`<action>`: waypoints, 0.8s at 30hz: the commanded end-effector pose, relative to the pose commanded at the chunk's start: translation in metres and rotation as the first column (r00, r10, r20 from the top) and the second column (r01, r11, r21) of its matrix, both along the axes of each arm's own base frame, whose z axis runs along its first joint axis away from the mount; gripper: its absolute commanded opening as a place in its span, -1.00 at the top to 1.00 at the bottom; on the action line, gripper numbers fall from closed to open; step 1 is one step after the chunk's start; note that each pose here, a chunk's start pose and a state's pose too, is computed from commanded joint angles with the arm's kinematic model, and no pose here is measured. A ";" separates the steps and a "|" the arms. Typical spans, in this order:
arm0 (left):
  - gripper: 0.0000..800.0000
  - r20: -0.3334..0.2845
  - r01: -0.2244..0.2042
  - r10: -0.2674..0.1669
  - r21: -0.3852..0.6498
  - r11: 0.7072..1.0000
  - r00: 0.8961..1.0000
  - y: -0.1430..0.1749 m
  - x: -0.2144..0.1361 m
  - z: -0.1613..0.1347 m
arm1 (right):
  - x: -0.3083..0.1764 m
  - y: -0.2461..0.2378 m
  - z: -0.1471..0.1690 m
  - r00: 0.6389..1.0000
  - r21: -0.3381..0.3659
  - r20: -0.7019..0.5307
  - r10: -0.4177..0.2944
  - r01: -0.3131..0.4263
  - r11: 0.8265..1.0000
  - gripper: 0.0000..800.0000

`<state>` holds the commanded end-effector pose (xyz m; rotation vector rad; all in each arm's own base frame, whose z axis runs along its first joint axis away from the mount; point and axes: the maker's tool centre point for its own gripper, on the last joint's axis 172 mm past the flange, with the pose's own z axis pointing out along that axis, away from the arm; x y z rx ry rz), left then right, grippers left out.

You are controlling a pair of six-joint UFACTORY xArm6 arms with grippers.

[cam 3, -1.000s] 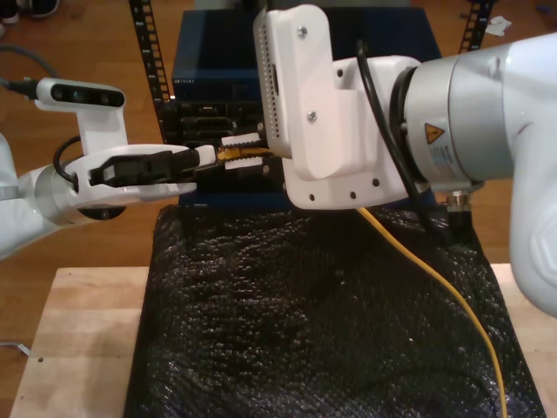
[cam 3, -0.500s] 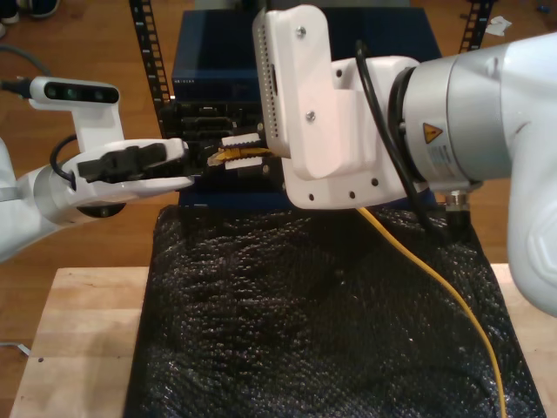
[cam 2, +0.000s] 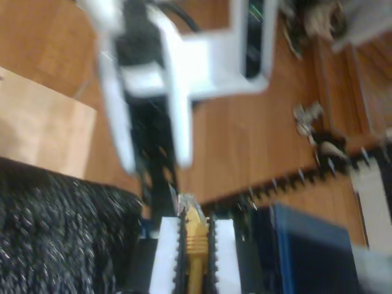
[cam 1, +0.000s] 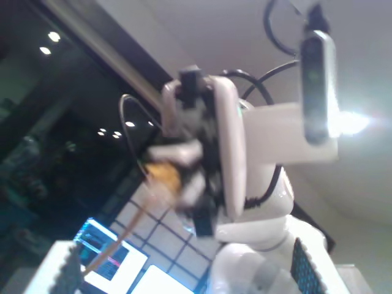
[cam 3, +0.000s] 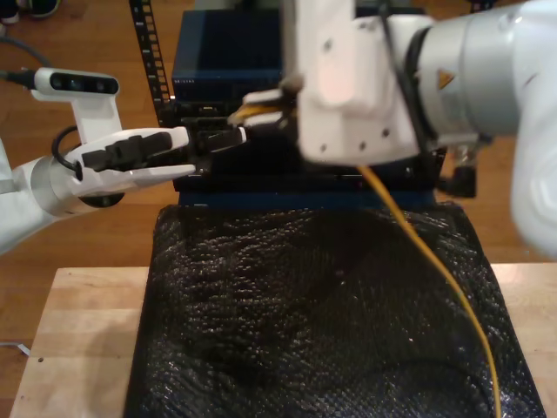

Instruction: Grab the cable and plug it in

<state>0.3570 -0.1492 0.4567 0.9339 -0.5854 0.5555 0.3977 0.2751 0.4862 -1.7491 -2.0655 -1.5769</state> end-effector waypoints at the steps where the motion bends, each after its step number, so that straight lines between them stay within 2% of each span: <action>1: -0.98 0.002 -0.006 0.006 0.008 1.000 1.000 -0.001 0.001 0.000 | 0.003 -0.003 0.004 1.000 0.007 -0.001 -0.012 0.012 1.000 1.00; 8: -0.99 0.055 -0.065 0.060 0.087 0.994 0.997 -0.007 0.011 0.003 | 0.010 -0.002 0.004 1.000 0.006 -0.016 -0.020 0.020 1.000 1.00; 13: -0.99 0.110 -0.077 0.057 0.194 0.978 0.992 -0.009 0.016 -0.001 | 0.017 -0.004 -0.007 0.996 0.004 -0.079 -0.036 0.037 0.999 1.00; 19: -0.99 0.176 -0.115 0.058 0.335 0.935 0.983 -0.008 0.025 -0.011 | 0.038 -0.051 -0.030 0.975 -0.010 -0.173 -0.140 0.140 0.990 1.00; 24: -0.99 0.214 -0.142 0.043 0.472 0.870 0.976 -0.002 0.032 -0.034 | 0.039 -0.074 -0.047 0.956 -0.035 -0.239 -0.171 0.168 0.985 1.00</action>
